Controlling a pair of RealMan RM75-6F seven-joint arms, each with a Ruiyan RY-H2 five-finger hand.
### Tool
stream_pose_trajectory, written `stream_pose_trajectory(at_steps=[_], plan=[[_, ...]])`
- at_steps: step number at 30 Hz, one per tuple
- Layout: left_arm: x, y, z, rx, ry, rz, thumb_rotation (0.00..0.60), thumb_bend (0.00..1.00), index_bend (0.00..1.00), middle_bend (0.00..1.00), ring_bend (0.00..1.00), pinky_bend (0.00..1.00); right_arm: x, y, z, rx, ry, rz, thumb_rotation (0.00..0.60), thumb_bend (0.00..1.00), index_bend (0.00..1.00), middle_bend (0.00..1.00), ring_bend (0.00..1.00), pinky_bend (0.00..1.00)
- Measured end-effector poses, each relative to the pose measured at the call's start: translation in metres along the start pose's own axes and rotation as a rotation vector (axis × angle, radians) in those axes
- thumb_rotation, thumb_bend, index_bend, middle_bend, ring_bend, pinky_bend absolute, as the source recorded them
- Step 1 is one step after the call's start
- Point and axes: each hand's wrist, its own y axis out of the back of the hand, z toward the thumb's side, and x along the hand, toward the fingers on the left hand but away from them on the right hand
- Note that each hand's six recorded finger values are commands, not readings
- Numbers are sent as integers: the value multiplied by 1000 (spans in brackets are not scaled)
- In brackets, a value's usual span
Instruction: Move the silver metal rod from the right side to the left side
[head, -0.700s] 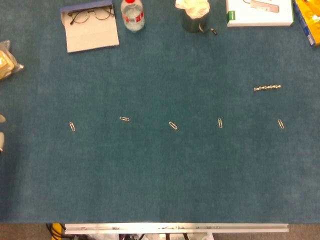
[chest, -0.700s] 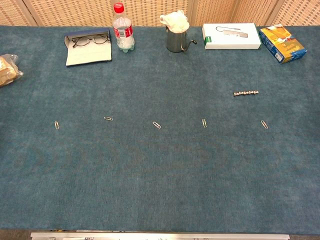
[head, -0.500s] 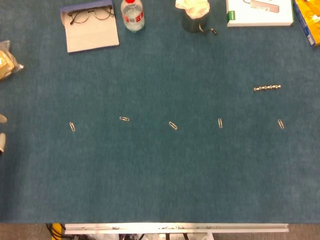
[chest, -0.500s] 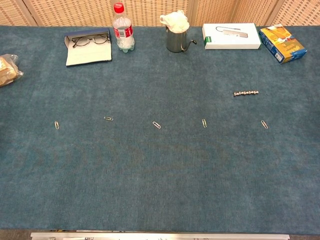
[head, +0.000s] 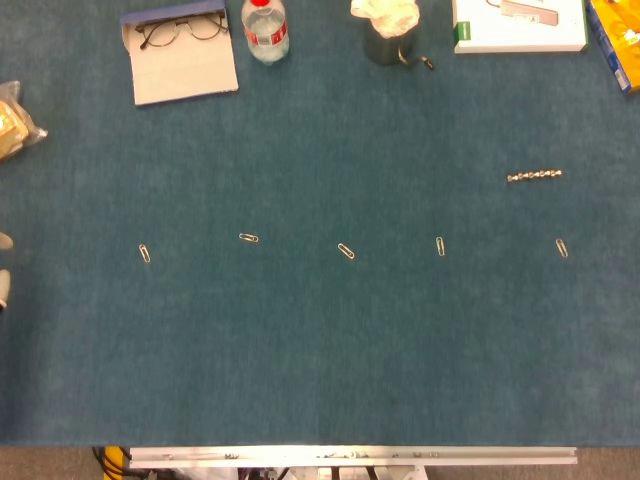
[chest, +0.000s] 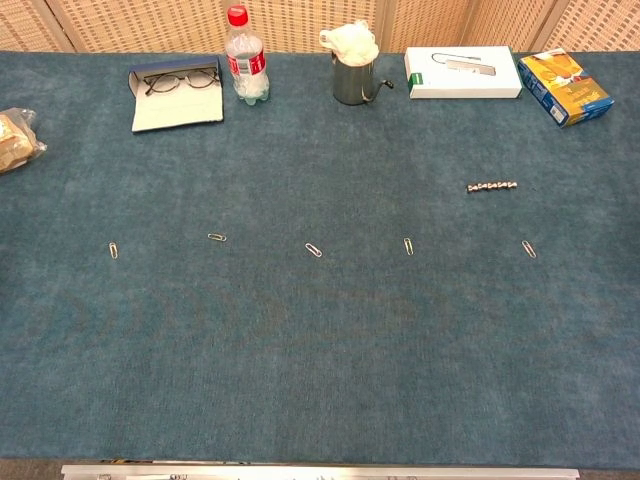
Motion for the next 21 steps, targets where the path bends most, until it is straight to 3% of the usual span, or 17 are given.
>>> stream_pose_trajectory(at_steps=[12, 21], plan=[[1, -8, -4, -8, 5, -23, 600, 410, 380, 258, 124, 127, -23, -17, -3, 66, -24, 81, 600, 244, 441, 133, 18, 102], [5, -11, -9, -19, 10, -32, 600, 410, 380, 258, 126, 127, -51, -33, 0, 115, -35, 123, 600, 253, 485, 98, 0, 95]])
